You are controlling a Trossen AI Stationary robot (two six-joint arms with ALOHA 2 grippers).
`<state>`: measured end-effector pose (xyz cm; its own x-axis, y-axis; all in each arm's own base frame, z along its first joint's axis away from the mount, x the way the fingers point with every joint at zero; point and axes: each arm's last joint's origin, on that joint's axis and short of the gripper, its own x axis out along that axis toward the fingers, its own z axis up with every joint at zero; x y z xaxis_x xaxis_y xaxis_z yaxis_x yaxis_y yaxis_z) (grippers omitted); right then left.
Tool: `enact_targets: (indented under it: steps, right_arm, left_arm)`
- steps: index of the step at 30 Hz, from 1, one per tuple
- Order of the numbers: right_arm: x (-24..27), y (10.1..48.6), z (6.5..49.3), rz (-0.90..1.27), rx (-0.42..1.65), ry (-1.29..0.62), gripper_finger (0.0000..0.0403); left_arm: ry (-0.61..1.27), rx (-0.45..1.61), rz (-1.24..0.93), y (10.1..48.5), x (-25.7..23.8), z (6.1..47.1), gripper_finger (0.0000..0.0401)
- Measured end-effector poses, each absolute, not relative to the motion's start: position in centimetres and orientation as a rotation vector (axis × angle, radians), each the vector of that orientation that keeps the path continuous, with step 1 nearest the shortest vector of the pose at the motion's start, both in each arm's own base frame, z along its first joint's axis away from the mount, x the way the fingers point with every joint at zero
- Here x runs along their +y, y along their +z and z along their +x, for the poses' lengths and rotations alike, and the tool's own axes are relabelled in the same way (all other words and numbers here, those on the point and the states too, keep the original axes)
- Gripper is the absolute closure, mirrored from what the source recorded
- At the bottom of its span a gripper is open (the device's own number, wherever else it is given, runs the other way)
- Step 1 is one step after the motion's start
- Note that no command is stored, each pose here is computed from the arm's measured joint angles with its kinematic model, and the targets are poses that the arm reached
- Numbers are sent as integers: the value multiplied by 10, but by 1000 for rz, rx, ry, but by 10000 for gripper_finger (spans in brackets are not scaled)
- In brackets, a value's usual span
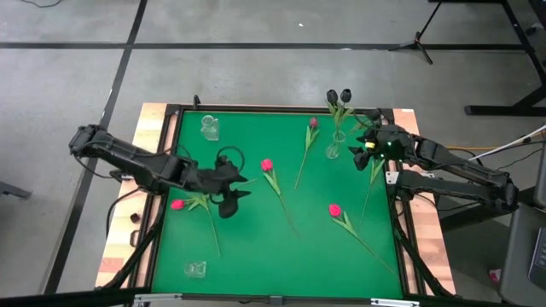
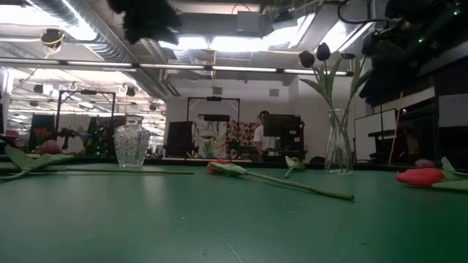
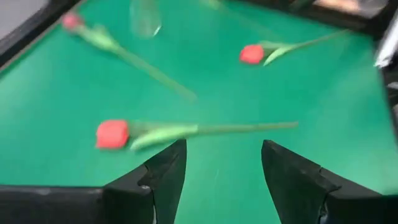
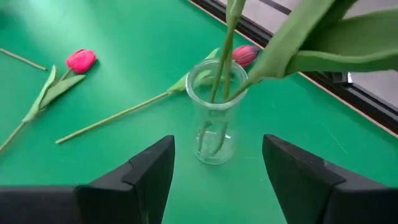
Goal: Sort flowers into vase by color
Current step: Put the bottom dark red flower into the bottom transparent vase
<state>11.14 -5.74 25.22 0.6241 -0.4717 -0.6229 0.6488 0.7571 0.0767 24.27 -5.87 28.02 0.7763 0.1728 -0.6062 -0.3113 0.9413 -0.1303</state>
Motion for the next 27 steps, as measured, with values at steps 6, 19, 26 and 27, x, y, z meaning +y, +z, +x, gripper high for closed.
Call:
enact_targets:
  steps: [6,19,26,27]
  right_arm:
    - [-57,255,114,341,576,-620,160]
    - [-57,255,115,362,573,-583,160]
    - [-56,255,115,364,574,-579,160]
    - [-56,255,115,364,574,-579,160]
  left_arm:
    - [338,774,-266,268,-73,224,198]
    - [638,906,-372,236,-87,212,198]
    - [942,995,-628,207,-95,211,198]
    - [987,1015,-642,203,-96,210,198]
